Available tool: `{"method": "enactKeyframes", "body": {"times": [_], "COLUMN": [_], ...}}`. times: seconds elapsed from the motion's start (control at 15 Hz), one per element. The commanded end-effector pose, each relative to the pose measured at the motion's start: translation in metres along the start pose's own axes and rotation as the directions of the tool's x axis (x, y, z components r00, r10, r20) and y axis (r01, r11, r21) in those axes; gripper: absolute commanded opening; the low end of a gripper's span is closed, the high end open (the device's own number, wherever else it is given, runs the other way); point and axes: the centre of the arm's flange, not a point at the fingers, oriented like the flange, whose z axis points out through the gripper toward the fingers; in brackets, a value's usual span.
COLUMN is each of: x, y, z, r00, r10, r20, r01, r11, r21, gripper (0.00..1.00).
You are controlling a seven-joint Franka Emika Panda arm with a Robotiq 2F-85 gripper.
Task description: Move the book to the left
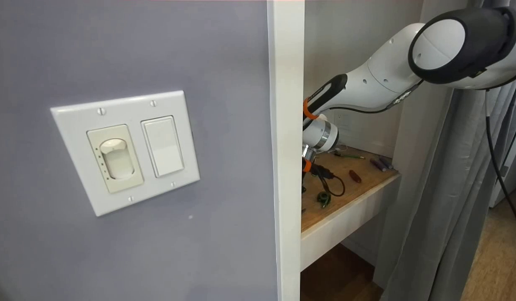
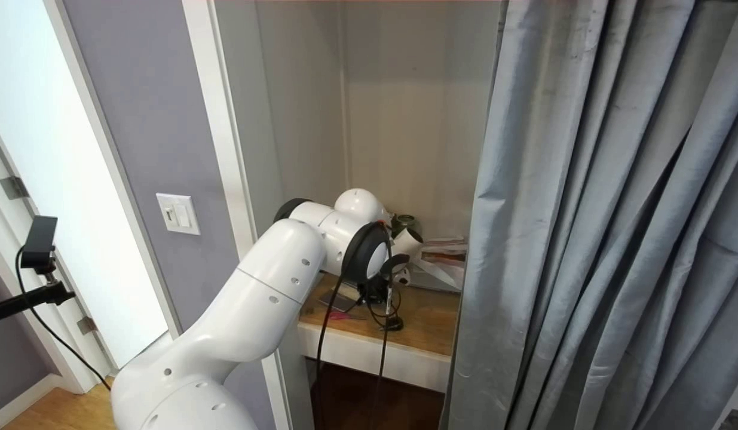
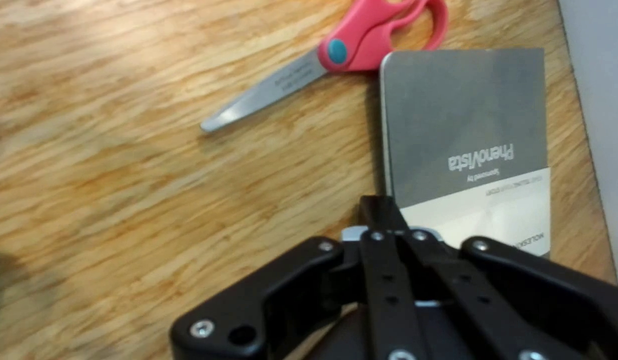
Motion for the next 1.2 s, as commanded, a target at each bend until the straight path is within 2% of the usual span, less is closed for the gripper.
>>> {"method": "enactKeyframes", "body": {"times": [0.0,0.33,0.6,0.8,1.13], "x": [0.023,0.039,0.052,0.059,0.059], "y": [-0.013,-0.032,-0.045,-0.051,-0.047], "z": [0.019,0.026,0.034,0.042,0.039], "r00": [0.992,0.961,0.941,0.938,0.973], "r10": [-0.089,-0.205,-0.239,-0.241,-0.126], "r20": [-0.091,-0.186,-0.241,-0.251,-0.191], "r01": [0.093,0.220,0.269,0.278,0.144], "r11": [0.995,0.974,0.958,0.952,0.986], "r21": [0.040,0.061,0.097,0.126,0.085], "gripper": [0.00,0.00,0.00,0.00,0.00]}}
